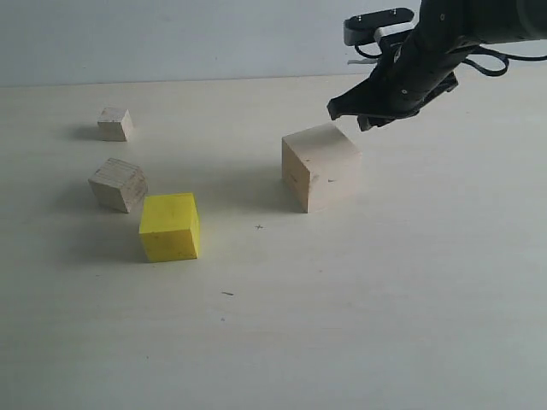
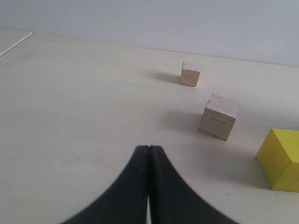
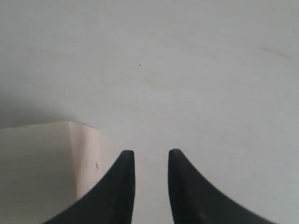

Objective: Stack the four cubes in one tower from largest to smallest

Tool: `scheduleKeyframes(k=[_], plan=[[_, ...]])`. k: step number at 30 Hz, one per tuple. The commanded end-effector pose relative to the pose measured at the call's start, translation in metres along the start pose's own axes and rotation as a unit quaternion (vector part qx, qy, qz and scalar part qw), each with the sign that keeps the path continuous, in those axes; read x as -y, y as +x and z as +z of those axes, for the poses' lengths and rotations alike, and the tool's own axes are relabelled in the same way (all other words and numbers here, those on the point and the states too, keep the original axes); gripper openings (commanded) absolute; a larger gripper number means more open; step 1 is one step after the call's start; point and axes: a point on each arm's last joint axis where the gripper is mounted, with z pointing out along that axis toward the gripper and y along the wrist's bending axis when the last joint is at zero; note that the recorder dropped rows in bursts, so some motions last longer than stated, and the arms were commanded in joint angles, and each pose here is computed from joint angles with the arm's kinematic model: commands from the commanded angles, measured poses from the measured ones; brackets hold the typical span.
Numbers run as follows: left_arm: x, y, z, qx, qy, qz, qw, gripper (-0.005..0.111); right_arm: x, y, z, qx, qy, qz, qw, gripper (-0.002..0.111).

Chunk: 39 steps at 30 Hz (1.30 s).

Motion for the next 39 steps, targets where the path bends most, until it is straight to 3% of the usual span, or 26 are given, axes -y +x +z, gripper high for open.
scheduleKeyframes(k=[1,7,16,22,34,39], plan=[[0.001,-0.001,0.000,0.008,0.004,-0.001,1.000,0.000,0.000,0.000,0.011,-0.003,-0.005,-0.002,1.000,0.025],[0.001,-0.001,0.000,0.008,0.004,-0.001,1.000,0.000,-0.001,-0.012,0.018,0.008,-0.008,-0.011,1.000,0.025],[0.001,-0.001,0.000,0.008,0.004,-0.001,1.000,0.000,-0.016,-0.007,0.030,-0.062,-0.093,-0.007,0.994,0.022],[0.001,-0.001,0.000,0.008,0.004,-0.001,1.000,0.000,-0.018,-0.003,0.031,-0.081,-0.110,-0.023,0.990,0.020],[0.001,-0.001,0.000,0.008,0.004,-0.001,1.000,0.000,-0.074,0.005,0.027,-0.098,-0.157,-0.093,0.978,0.020],[0.001,-0.001,0.000,0.008,0.004,-0.001,1.000,0.000,-0.082,0.006,0.026,-0.096,-0.161,-0.110,0.976,0.020]])
